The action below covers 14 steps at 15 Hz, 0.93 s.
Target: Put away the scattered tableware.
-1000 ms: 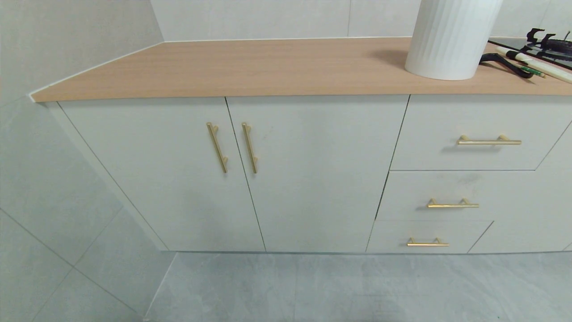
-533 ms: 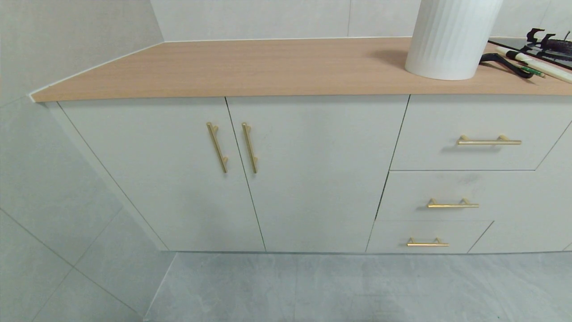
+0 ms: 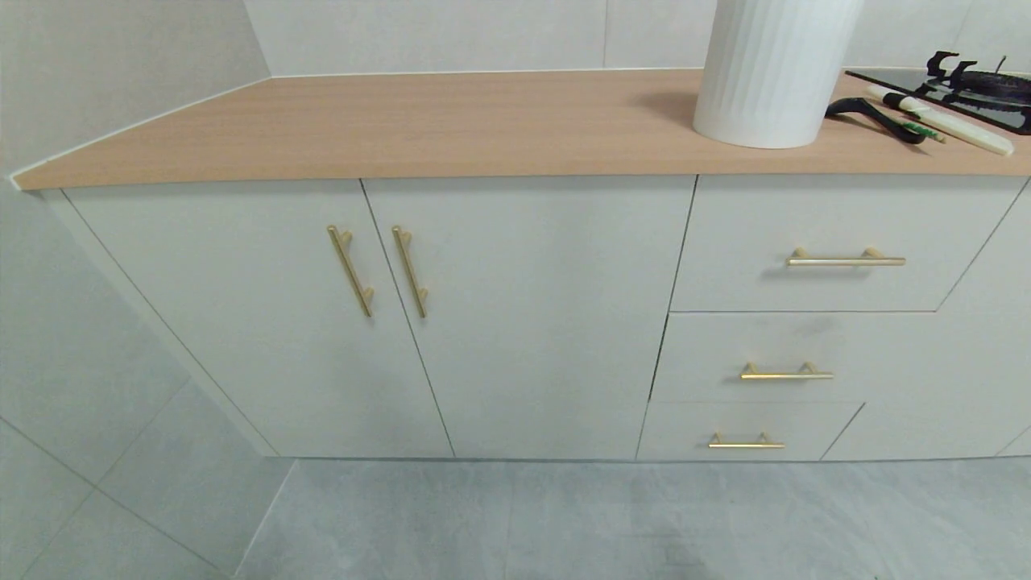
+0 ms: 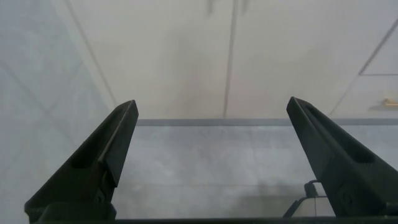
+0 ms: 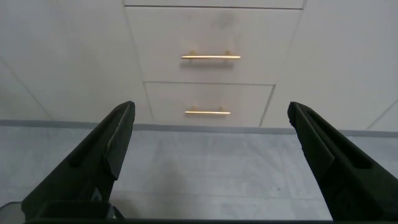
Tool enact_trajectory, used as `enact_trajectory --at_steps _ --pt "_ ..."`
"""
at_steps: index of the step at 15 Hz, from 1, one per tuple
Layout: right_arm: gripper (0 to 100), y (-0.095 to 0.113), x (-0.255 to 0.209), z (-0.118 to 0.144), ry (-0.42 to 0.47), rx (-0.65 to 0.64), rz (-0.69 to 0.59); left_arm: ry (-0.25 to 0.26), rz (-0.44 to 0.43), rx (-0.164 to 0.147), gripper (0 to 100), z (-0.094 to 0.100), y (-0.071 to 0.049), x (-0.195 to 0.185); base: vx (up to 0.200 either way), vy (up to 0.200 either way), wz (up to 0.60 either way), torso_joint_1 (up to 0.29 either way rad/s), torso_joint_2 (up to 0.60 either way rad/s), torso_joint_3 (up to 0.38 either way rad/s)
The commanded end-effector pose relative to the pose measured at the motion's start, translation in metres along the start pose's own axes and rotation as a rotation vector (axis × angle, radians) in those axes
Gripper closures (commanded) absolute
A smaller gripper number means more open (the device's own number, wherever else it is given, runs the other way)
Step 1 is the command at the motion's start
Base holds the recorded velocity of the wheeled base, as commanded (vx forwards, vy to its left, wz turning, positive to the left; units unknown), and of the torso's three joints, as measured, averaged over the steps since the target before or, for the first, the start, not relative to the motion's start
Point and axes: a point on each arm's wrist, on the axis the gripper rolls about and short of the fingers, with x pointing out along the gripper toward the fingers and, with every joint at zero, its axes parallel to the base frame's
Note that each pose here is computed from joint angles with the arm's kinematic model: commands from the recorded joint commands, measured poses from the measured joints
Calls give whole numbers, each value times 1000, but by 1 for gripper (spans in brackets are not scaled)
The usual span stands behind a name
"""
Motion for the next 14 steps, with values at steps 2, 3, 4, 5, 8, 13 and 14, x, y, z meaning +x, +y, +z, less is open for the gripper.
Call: enact_trajectory --at_steps 2,3,4,5,8,13,14 --pt "0 0 0 0 2 -1 1 2 1 0 0 0 0 0 0 -200 0 2 2 2" --pt "0 0 0 0 0 -1 1 2 1 0 0 0 0 0 0 -200 0 -2 12 -7" --pt "0 0 0 0 3 -1 1 2 1 0 0 0 0 0 0 -200 0 7 2 2" --pt "0 0 0 0 2 -1 1 2 1 -2 0 0 0 0 0 -200 0 2 -2 -2" --pt "0 0 0 0 2 -1 1 2 2 -6 0 0 0 0 0 -200 0 7 -1 6" --pt "0 0 0 0 2 -1 1 2 2 -6 0 0 0 0 40 0 0 1 1 0" --pt "0 0 0 0 2 -1 -1 2 1 -8 0 0 0 0 200 0 0 2 -2 2"
